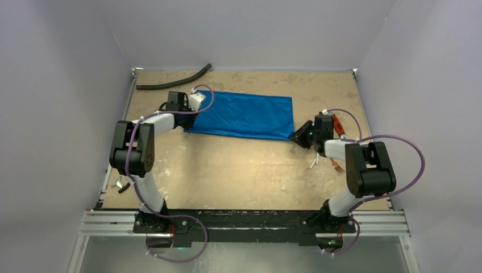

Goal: Fold the napkin into a case and place the utensils inside
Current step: Pick up the rectangle-folded napkin at the center of the board.

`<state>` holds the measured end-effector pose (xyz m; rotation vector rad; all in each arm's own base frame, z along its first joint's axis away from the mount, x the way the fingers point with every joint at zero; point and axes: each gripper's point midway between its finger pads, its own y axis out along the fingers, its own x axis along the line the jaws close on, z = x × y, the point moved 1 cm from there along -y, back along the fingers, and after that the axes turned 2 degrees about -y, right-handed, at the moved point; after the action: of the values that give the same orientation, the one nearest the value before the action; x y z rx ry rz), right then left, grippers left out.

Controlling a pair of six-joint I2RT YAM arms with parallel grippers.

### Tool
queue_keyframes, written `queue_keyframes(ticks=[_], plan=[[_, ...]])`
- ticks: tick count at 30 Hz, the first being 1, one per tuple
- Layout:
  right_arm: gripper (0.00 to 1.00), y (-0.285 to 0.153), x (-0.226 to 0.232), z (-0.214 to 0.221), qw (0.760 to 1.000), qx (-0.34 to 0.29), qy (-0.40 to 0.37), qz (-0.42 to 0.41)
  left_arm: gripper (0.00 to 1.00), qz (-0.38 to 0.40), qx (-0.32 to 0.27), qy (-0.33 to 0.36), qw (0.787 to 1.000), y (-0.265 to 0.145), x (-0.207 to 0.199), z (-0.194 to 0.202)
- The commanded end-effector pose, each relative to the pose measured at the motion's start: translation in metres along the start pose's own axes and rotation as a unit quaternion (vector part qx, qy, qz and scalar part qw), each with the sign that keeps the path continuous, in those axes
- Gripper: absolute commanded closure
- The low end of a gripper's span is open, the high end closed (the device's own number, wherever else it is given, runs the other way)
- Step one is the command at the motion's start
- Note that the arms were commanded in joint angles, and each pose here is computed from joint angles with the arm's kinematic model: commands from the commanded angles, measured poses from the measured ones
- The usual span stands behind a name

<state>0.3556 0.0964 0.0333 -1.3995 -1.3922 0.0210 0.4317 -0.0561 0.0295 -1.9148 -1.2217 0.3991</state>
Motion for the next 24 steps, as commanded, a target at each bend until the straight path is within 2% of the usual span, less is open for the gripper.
queue_keyframes(ticks=[1,6,10,14,24], plan=[[0.81,0.0,-0.001,-0.006,1.0,-0.007,0.01,0.012,0.65,0.029,0.046,0.004,0.999,0.002,-0.017,0.03],[1.0,-0.005,0.011,-0.028,0.999,-0.037,-0.011,0.016,0.65,0.031,0.049,0.003,0.998,0.002,-0.018,0.032],[1.0,-0.008,0.014,-0.032,0.999,-0.037,-0.031,0.018,0.65,0.04,0.058,0.004,0.998,0.003,-0.023,0.042],[1.0,-0.013,0.011,-0.017,0.999,-0.003,-0.053,0.011,0.65,0.061,0.073,0.004,0.996,-0.004,-0.034,0.056],[1.0,-0.039,0.003,0.002,0.993,0.038,-0.104,0.026,0.65,0.144,0.105,0.03,0.984,-0.057,-0.07,0.085]])
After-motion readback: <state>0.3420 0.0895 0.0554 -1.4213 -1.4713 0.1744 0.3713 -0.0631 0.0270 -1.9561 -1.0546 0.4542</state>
